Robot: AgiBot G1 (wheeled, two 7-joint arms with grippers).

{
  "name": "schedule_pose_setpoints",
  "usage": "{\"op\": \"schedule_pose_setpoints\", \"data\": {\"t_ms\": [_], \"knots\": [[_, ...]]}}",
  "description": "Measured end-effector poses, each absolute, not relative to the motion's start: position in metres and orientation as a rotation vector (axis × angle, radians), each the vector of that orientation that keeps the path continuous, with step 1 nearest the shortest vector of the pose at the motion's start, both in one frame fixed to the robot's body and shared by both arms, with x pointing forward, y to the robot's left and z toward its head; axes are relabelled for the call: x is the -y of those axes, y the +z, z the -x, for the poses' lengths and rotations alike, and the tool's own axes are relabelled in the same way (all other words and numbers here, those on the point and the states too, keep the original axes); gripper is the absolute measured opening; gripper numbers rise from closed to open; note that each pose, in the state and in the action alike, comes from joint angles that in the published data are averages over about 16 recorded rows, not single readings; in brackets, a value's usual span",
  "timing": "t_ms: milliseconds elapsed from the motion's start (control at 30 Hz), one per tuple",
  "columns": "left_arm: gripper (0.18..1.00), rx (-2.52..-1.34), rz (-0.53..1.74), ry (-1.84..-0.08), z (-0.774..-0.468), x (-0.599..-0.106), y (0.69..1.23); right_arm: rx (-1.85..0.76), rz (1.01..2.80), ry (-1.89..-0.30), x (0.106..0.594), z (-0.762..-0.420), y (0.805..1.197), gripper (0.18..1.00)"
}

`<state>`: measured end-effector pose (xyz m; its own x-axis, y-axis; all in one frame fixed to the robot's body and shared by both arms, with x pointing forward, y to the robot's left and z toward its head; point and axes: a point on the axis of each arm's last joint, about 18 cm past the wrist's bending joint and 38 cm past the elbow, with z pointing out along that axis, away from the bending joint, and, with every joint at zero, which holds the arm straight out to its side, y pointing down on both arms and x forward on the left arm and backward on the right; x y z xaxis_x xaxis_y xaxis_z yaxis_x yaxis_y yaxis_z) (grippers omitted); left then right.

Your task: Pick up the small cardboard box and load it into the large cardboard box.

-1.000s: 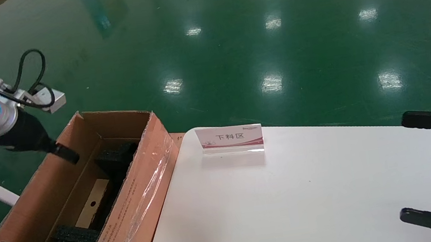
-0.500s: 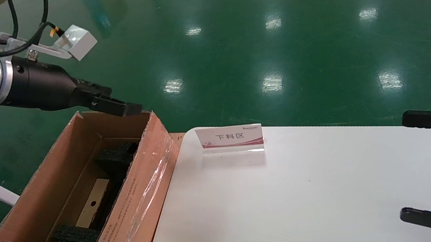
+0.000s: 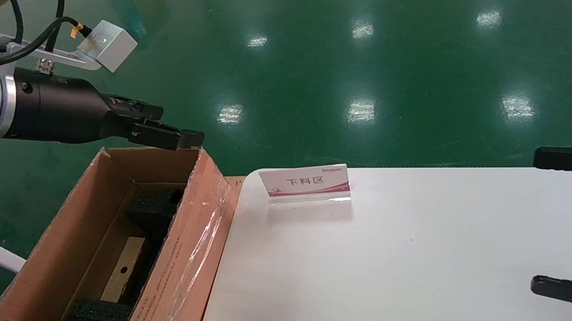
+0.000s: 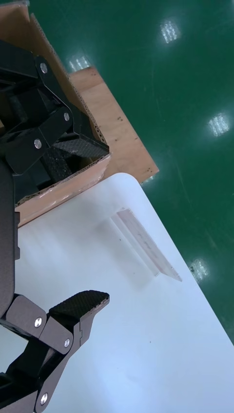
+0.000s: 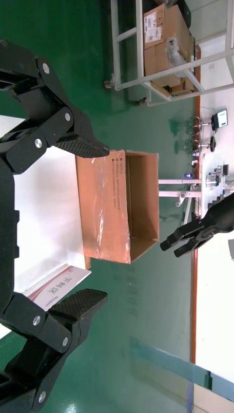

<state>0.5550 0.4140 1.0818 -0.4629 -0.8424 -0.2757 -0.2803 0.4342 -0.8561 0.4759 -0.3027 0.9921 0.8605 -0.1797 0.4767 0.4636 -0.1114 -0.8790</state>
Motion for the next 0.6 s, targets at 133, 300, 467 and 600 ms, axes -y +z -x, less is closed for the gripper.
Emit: {"op": "schedule_pose_setpoints", "data": {"t_ms": [133,300,467,600], "knots": [[1.001,-1.994,0.899,-1.021,-0.574,-0.41,1.073,0.228,1.594,-0.553,0.303,-0.476,0.992,1.001],[1.001,-2.034,0.809,-1.096,-0.602,-0.399,1.058,0.228,1.594,-0.553,0.303,-0.476,0.992,1.001],[1.001,-2.06,0.705,-1.195,-0.629,-0.385,1.04,0.228,1.594,-0.553,0.303,-0.476,0.992,1.001],[1.001,-2.066,0.623,-1.281,-0.643,-0.374,1.027,0.228,1.594,-0.553,0.303,-0.476,0.992,1.001]]}}
